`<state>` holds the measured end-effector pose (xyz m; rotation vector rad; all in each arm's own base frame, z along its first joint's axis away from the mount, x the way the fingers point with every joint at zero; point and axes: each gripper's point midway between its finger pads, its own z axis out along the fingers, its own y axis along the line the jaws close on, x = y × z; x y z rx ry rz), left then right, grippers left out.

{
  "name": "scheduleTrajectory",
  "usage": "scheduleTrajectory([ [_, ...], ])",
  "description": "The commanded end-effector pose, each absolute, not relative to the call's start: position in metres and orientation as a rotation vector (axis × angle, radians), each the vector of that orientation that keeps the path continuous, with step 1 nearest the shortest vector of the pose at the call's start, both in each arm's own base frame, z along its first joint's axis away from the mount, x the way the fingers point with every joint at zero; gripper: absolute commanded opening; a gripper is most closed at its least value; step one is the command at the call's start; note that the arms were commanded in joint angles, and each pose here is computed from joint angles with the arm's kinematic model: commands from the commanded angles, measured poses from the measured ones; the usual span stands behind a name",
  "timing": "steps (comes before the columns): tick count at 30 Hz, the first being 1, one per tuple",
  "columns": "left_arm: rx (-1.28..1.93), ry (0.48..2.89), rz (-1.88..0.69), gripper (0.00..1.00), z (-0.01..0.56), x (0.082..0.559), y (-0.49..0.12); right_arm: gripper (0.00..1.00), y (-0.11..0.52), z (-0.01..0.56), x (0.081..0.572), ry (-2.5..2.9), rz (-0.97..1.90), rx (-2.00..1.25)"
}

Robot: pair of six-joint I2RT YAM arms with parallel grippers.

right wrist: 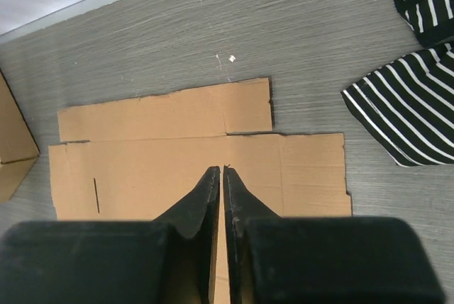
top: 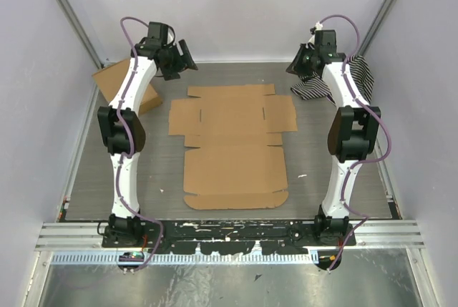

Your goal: Fold the paper box

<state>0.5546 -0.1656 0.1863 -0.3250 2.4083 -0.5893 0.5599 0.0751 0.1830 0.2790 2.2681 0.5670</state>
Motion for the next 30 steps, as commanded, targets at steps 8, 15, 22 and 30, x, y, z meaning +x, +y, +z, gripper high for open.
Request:
scheduleTrajectory([
  [8,-0.385,2.486,-0.565,0.83,0.143,0.556,-0.163,0.33,0.099,0.178,0.535,2.317,0.676,0.138],
  [15,-0.394,2.515,-0.502,0.81,0.122,0.563,-0.157,0.46,0.107,0.163,0.508,2.422,0.616,0.114],
  [22,-0.412,2.527,-0.450,0.81,0.101,0.573,-0.152,0.46,0.110,0.163,0.487,2.438,0.597,0.094],
  [30,-0.444,2.481,-0.422,0.79,0.079,0.592,-0.150,0.45,0.122,0.161,0.466,2.462,0.645,0.077],
])
